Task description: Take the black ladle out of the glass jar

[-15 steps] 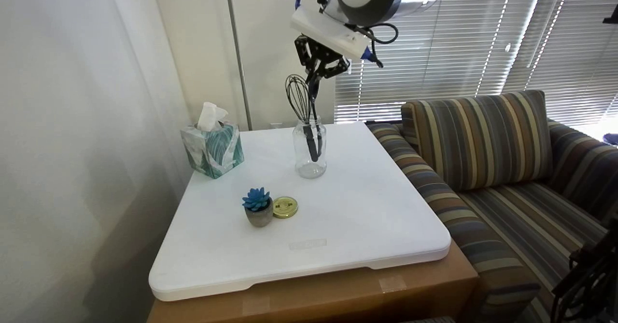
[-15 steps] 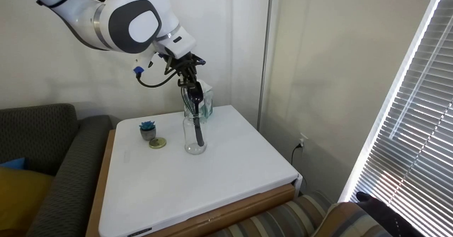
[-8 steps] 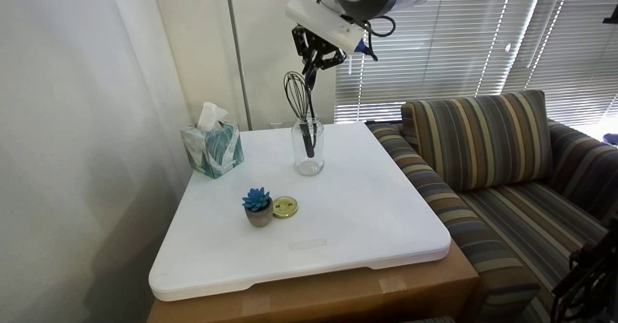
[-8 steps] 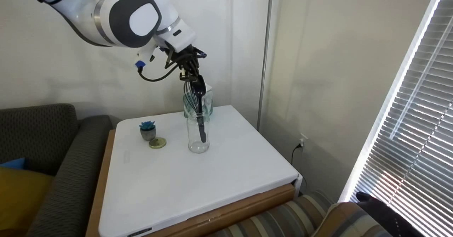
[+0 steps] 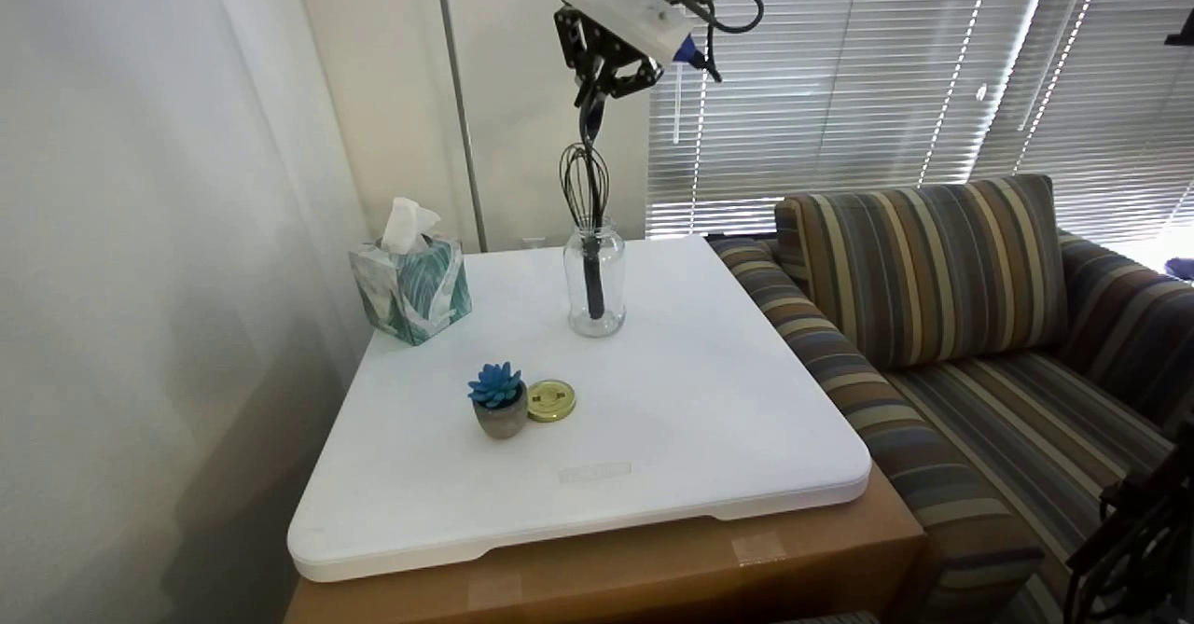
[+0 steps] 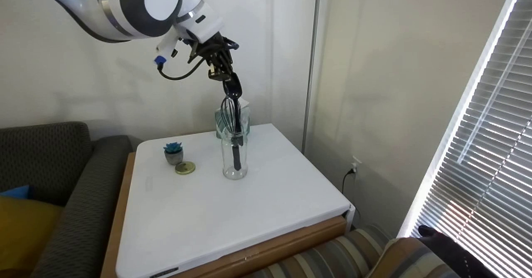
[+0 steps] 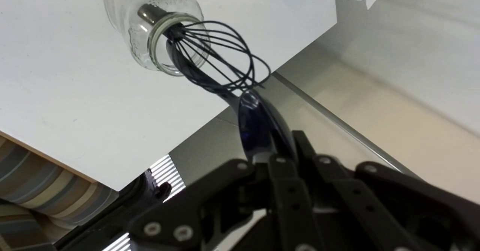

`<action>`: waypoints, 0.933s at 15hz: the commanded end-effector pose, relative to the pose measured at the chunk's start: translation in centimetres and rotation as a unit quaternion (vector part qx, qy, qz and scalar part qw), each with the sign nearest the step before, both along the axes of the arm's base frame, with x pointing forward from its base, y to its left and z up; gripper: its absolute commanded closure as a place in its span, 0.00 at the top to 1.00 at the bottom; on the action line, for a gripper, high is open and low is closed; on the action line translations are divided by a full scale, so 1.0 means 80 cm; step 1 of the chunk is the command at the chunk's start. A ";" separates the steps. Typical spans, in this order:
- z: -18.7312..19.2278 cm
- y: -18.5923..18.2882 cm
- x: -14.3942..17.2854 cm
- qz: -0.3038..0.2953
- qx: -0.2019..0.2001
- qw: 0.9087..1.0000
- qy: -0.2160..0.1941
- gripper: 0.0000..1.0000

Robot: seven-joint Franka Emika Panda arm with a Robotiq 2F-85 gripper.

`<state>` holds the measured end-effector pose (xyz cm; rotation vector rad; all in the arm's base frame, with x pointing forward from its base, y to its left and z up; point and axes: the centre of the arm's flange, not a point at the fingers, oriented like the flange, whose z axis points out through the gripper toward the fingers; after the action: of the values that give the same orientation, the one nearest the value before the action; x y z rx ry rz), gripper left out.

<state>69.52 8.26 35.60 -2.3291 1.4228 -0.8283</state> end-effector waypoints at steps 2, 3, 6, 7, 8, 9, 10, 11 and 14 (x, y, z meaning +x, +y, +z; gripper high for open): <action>0.030 0.006 -0.015 0.000 -0.018 1.000 -0.014 0.02; 0.035 0.007 -0.015 0.002 -0.023 1.000 -0.017 0.02; 0.050 0.009 -0.014 0.005 -0.035 0.999 -0.024 0.02; 0.056 0.009 -0.013 0.006 -0.040 0.999 -0.027 0.02; 0.059 0.010 -0.013 0.007 -0.044 0.999 -0.030 0.02; 0.064 0.011 -0.012 0.009 -0.048 0.998 -0.033 0.02; 0.068 0.012 -0.012 0.010 -0.052 0.998 -0.037 0.02; 0.073 0.013 -0.013 0.011 -0.055 0.998 -0.041 0.02; 0.092 0.016 -0.016 0.015 -0.064 0.996 -0.055 0.02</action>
<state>69.00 9.36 41.13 -2.3552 1.3314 -1.0052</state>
